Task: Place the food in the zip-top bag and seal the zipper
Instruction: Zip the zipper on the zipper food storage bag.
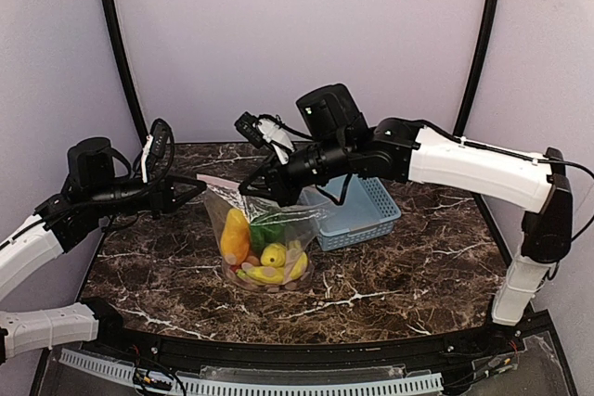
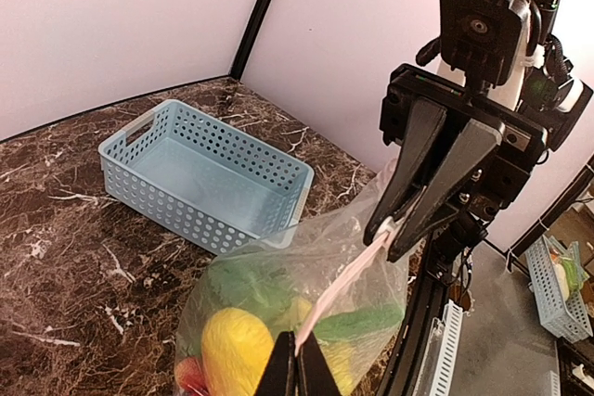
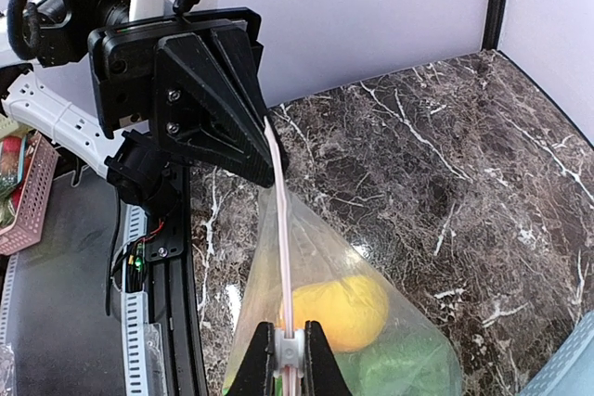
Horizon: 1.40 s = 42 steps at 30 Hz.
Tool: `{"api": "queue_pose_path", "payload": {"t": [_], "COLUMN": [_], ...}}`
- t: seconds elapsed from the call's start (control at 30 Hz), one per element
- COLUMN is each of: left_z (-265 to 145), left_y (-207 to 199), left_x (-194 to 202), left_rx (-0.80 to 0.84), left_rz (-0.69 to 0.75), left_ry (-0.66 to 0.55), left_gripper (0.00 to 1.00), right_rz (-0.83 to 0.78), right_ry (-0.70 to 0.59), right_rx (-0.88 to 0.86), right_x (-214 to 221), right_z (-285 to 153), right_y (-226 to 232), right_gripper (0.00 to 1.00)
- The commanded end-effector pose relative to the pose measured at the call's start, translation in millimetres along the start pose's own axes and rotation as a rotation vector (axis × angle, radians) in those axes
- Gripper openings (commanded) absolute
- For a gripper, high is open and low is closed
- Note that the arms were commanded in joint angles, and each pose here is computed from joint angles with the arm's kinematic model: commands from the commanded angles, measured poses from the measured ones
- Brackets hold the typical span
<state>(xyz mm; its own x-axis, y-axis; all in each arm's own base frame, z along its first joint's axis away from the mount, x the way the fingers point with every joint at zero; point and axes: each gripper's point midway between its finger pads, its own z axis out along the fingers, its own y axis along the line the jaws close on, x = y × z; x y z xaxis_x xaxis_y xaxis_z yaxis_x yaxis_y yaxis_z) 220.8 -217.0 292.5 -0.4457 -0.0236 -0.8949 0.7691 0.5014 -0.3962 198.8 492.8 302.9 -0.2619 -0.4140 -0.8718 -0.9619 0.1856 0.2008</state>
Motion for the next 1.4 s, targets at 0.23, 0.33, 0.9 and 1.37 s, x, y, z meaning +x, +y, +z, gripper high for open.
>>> {"api": "queue_pose_path", "payload": {"t": [0.23,0.33,0.9,1.37], "left_z": [-9.8,-10.2,-13.7,-13.5], "left_y": [26.6,29.0,42.2,60.0], "left_x": [-11.2,-11.4,-16.9,-22.3], "left_rx": [-0.17,-0.185,-0.26,-0.332], "left_rz": [-0.008,-0.011,-0.022,-0.044], "left_ry": [-0.053,-0.053,-0.074,-0.074], "left_gripper": [0.01,0.01,0.01,0.01], "right_rz": [0.05,0.058,0.091,0.131], "right_ry": [0.024,0.025,0.04,0.065], "right_rx": [0.08,0.089,0.144,0.183], "right_x": [10.4,12.6,26.4,44.9], "right_z": [-35.3,-39.3,-55.1,-64.3], "right_y": [-9.0,-8.9,-13.3,-16.2], "right_gripper": [0.0,0.0,0.0,0.0]}}
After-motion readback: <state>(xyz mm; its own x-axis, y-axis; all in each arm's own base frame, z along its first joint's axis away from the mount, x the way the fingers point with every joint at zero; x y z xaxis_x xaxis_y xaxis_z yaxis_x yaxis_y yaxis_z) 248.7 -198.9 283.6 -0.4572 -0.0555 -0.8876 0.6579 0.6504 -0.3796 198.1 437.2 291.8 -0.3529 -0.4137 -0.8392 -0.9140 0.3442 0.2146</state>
